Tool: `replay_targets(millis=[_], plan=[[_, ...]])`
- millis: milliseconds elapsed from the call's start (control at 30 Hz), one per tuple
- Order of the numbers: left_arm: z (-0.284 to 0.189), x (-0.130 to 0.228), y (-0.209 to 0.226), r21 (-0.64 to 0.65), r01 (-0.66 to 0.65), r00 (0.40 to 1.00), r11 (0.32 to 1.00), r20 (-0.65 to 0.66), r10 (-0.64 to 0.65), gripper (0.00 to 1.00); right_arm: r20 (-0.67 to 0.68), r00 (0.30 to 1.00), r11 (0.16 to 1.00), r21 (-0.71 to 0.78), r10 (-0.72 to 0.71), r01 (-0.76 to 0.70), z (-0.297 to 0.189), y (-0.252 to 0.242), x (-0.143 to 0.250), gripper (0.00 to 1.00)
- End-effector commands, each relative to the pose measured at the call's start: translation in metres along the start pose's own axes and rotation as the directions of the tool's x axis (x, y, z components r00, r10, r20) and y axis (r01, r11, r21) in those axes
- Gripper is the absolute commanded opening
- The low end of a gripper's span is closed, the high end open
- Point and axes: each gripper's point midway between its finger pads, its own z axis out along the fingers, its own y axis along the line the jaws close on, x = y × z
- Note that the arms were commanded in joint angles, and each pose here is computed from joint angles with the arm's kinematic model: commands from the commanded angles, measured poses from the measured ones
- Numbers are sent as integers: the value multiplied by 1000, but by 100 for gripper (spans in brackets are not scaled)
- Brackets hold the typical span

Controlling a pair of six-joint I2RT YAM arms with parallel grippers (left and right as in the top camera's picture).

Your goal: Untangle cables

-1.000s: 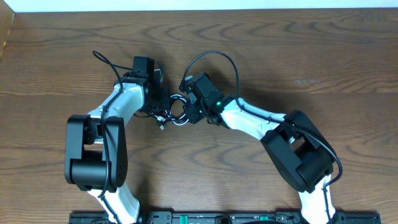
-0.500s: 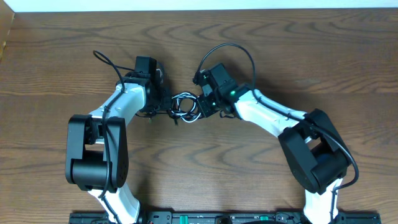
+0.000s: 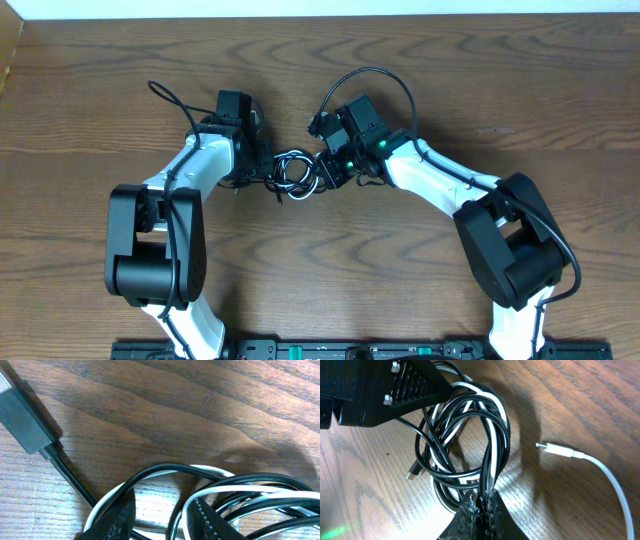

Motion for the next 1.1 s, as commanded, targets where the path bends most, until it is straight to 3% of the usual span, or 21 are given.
replay_targets(millis=[0, 233, 600, 900, 1067], plan=[[12, 9, 27, -99, 35, 999, 995, -30, -38, 39, 24, 1000, 994, 105, -20, 18, -17, -15, -8, 1], [10, 8, 38, -118, 60, 998, 991, -30, -64, 39, -6, 1000, 974, 227, -4, 5, -21, -36, 1, 1], [7, 7, 64, -149, 161, 986, 976, -22, -166, 39, -10, 1000, 967, 255, -6, 8, -21, -40, 1, 4], [8, 7, 45, -44, 166, 985, 985, -45, -168, 40, -13, 1000, 967, 255, -4, 7, -16, -42, 3, 24], [9, 7, 40, -12, 167, 984, 986, -55, -168, 47, -15, 1000, 967, 254, 1, 3, -12, -44, 5, 39]])
